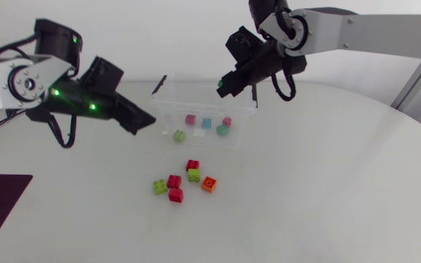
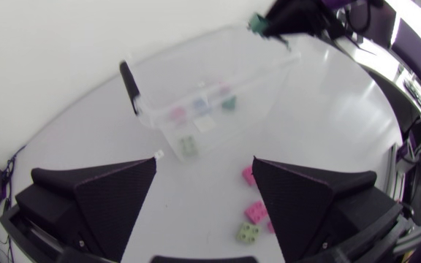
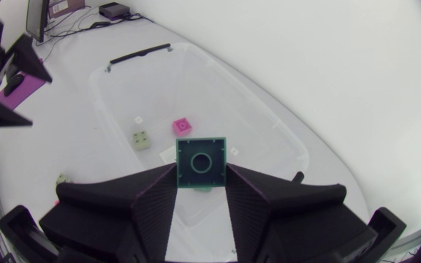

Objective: Pick up the duplo bricks and place them in the container

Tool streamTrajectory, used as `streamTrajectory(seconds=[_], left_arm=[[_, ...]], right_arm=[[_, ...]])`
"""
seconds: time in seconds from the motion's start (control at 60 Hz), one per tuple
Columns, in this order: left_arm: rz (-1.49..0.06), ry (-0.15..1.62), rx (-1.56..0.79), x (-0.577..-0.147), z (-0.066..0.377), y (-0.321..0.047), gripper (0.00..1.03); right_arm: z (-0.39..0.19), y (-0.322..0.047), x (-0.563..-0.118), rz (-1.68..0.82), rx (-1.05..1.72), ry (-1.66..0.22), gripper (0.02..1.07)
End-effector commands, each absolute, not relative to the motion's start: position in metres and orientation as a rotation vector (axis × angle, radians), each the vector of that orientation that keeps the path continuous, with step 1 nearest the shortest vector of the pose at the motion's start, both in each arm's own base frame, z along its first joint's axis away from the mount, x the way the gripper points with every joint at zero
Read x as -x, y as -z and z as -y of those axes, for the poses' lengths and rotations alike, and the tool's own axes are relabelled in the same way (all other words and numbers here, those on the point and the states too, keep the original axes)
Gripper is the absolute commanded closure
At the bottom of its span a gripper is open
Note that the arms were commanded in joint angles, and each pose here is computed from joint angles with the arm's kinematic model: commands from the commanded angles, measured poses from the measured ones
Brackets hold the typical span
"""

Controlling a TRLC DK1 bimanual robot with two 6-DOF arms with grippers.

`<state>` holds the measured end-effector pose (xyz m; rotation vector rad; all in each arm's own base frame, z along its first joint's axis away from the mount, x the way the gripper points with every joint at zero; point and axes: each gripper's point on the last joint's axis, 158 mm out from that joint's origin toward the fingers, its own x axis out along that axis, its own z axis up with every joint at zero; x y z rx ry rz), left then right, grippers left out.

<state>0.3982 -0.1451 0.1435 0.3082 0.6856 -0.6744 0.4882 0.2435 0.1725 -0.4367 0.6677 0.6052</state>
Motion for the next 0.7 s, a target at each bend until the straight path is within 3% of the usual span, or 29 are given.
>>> streamTrajectory(seconds=[0.0,0.183,0.217,0.233,0.267,0.3,0.483,0.683], left_arm=[[-0.747,0.751,-0.392,-0.370,0.141,-0.108,0.11],[-0.825,0.849,-0.494,-0.334,0.139,-0.067,0.11],[-0.839,0.865,-0.503,-0.330,0.141,-0.060,0.11],[-0.847,0.876,-0.508,-0.328,0.143,-0.056,0.11],[-0.857,0.886,-0.510,-0.326,0.145,-0.053,0.11],[-0.867,0.898,-0.515,-0.324,0.147,-0.048,0.11],[-0.925,0.985,-0.565,-0.306,0.160,-0.020,0.12],[-0.974,1.014,-0.601,-0.313,0.156,0.003,0.12]], right_arm=[[-0.248,-0.172,-0.509,-0.654,0.409,-0.590,0.71],[-0.246,-0.165,-0.541,-0.639,0.405,-0.549,0.66],[-0.245,-0.162,-0.545,-0.642,0.408,-0.539,0.50],[-0.245,-0.161,-0.547,-0.645,0.410,-0.534,0.32],[-0.245,-0.160,-0.548,-0.649,0.410,-0.529,0.13],[-0.244,-0.159,-0.548,-0.651,0.410,-0.528,0.07],[-0.241,-0.174,-0.521,-0.643,0.412,-0.549,0.07],[-0.250,-0.183,-0.457,-0.626,0.440,-0.632,0.07]])
